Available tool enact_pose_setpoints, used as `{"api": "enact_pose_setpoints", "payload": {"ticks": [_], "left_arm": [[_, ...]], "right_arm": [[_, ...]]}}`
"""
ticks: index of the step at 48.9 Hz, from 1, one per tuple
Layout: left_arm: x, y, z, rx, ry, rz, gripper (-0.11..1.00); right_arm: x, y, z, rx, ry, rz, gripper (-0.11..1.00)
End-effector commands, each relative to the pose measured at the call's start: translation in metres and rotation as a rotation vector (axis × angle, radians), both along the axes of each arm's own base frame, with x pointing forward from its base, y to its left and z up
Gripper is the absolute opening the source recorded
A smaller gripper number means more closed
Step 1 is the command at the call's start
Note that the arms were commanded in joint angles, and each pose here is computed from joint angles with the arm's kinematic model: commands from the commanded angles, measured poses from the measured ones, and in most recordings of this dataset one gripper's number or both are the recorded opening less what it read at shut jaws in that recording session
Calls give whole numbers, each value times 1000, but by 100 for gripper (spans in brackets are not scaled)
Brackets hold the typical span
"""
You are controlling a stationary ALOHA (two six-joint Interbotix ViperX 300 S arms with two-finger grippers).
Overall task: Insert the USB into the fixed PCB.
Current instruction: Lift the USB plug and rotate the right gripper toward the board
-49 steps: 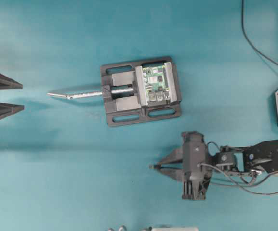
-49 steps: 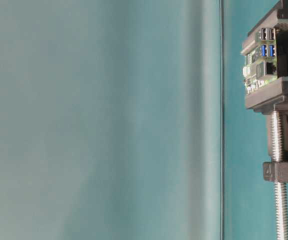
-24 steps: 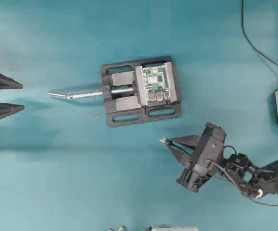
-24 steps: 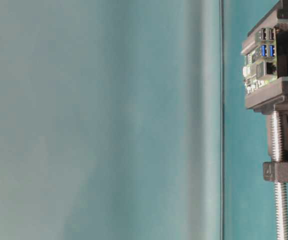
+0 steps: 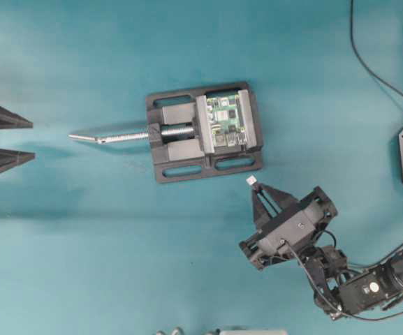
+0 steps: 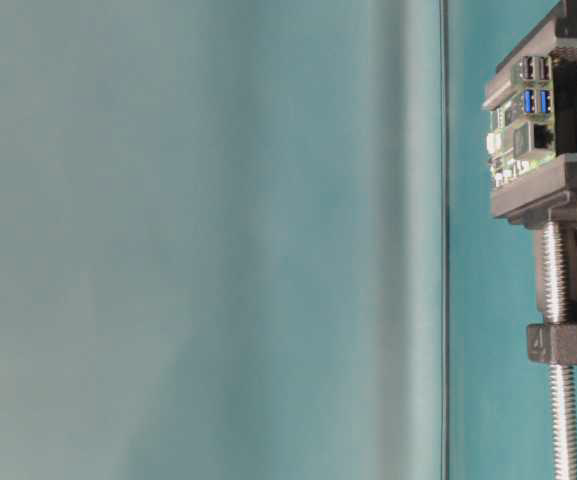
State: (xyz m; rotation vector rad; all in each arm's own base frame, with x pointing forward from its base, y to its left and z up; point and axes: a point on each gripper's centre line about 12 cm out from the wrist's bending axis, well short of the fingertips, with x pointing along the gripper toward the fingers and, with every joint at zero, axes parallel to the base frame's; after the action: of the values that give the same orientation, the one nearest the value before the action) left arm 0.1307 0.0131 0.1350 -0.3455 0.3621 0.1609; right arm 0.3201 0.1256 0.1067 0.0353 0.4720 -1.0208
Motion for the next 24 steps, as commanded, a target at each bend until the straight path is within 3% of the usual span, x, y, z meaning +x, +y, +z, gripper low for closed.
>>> {"api": "enact_pose_setpoints", "payload": {"ticks": [1,15,24], "left_arm": [[2,0,4,-9,-7,6,95],[3,1,4,-9,-9,6,95],[2,0,4,-9,-7,6,95]], "right_arm": [[2,0,7,20,-14,-46,21],[1,-5,1,-11,-3,-123,21],[6,-7,-5,11,-60,-159,21]]}}
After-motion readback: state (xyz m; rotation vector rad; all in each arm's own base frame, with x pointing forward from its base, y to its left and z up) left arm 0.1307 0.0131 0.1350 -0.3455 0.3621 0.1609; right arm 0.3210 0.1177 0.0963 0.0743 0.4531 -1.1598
